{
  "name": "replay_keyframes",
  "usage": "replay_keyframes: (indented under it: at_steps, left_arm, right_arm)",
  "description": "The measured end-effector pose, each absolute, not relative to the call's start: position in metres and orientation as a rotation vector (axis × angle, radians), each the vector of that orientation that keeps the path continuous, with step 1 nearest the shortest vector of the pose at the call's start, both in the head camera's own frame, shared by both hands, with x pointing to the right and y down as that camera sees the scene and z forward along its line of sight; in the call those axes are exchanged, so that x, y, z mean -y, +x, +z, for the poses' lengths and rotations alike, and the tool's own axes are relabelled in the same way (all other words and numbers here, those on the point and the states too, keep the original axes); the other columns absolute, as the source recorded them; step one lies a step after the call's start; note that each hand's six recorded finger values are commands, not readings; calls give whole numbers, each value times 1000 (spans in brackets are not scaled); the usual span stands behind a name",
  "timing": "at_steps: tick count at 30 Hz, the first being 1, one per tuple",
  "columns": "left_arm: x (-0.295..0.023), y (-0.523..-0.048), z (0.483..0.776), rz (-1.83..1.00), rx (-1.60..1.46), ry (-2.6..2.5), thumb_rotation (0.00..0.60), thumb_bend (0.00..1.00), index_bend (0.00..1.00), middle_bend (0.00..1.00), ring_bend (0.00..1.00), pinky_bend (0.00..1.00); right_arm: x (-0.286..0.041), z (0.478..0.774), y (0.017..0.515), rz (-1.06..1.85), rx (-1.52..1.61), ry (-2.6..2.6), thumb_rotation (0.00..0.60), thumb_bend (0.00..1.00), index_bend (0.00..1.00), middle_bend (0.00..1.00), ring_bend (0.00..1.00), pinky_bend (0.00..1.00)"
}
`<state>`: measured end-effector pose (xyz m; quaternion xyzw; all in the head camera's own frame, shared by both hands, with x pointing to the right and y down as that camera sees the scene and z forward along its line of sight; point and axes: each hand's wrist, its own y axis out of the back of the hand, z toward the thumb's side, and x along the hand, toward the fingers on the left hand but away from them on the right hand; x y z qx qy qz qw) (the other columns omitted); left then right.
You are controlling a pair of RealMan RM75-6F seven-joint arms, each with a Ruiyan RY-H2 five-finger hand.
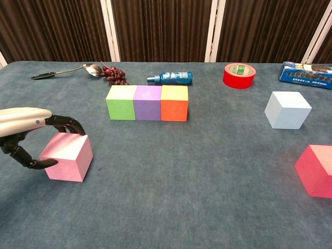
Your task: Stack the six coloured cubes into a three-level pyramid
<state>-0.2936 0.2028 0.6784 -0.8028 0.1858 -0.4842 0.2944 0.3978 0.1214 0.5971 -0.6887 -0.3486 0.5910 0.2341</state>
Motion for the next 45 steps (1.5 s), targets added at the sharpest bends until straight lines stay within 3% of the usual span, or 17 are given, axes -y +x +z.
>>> replay_keyframes:
  at_steps: [6,14,23,31,45]
  left_arm:
    - [-181,-292,665,-1219,-631,-2142,600,395,374,425,421,295]
    - [-101,-290,636,-1135,-834,-2099,600,395,360,397,404,291]
    - [-30,-257,645,-1160,-834,-2115,600,396,340,384,395,284]
    - [-9,-221,672,-1208,-768,-2077,600,396,335,383,395,273]
    - [-8,-205,693,-1231,-694,-2083,600,395,334,381,387,245]
  right_arm:
    - [-119,588,407,1628,1003,-1870,600,345,113,118,43,110]
    - [-117,565,421,1641,1051,-1839,600,344,112,118,43,110]
    - [-122,547,428,1656,1104,-1812,600,345,113,118,43,110]
    - [-129,539,433,1679,1118,-1788,600,345,112,118,43,110]
    - [-131,541,437,1700,1127,-1777,600,345,113,118,43,110]
